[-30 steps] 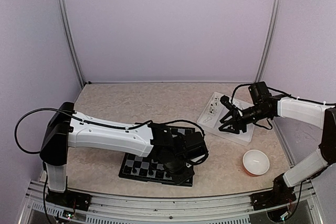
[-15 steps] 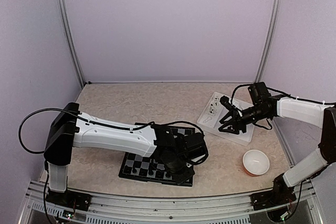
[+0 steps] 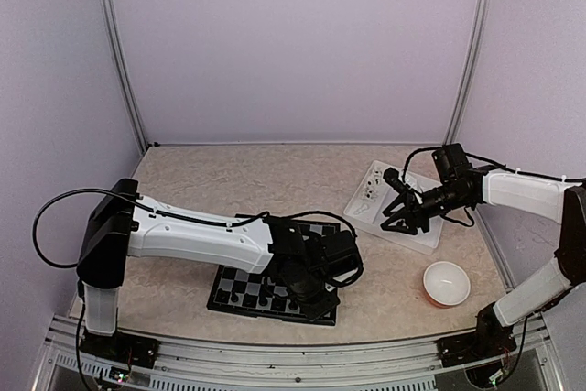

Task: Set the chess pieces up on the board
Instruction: Place the rook at a8, then pick up the pawn from the storage box.

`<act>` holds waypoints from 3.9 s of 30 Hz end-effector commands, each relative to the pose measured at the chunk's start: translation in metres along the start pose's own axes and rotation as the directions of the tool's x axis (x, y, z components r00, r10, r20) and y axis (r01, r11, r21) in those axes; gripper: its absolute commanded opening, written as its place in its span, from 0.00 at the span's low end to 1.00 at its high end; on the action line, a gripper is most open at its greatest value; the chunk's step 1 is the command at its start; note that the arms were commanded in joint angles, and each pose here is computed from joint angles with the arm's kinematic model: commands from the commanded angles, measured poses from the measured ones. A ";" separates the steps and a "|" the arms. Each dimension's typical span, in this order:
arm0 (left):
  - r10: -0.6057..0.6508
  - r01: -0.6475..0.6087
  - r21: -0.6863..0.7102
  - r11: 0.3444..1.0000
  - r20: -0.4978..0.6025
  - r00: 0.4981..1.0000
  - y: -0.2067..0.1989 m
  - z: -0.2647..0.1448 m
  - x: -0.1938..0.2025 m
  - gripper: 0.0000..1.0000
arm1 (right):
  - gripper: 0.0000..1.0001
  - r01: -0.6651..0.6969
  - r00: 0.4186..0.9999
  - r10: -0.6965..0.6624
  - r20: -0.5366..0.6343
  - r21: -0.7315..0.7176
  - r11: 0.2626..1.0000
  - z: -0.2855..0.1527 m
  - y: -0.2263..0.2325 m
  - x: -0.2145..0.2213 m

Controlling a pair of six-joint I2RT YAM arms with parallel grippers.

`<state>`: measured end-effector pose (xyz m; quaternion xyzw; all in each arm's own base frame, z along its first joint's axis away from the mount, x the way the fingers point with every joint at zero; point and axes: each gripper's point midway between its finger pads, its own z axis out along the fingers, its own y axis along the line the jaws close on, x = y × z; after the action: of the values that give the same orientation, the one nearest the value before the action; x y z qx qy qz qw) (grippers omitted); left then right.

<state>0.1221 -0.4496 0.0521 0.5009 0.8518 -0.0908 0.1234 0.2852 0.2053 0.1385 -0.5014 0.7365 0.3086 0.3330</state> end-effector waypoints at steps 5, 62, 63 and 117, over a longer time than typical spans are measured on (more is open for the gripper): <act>0.000 0.000 0.007 1.000 0.011 1.000 0.001 0.004 -0.005 0.20 | 0.49 -0.011 1.000 0.011 0.006 -0.025 1.000 0.001 0.004 0.001; -0.193 0.193 0.046 0.980 0.448 0.873 0.100 -0.112 -0.064 0.38 | 0.26 -0.323 0.799 0.563 -0.210 0.640 0.697 -0.020 -0.306 0.075; -0.193 0.194 0.045 0.980 0.445 0.875 0.100 -0.110 -0.063 0.37 | 0.25 -0.326 0.797 0.566 -0.211 0.639 0.697 -0.019 -0.306 0.076; -0.193 0.193 0.043 0.980 0.413 0.890 0.101 -0.096 -0.057 0.38 | 0.24 -0.345 0.784 0.583 -0.212 0.631 0.694 -0.015 -0.306 0.079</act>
<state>0.2213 -0.4201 0.1610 0.3828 0.8518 -0.2083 0.2907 0.5436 0.0569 0.0534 -0.2300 0.9463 0.0477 0.2221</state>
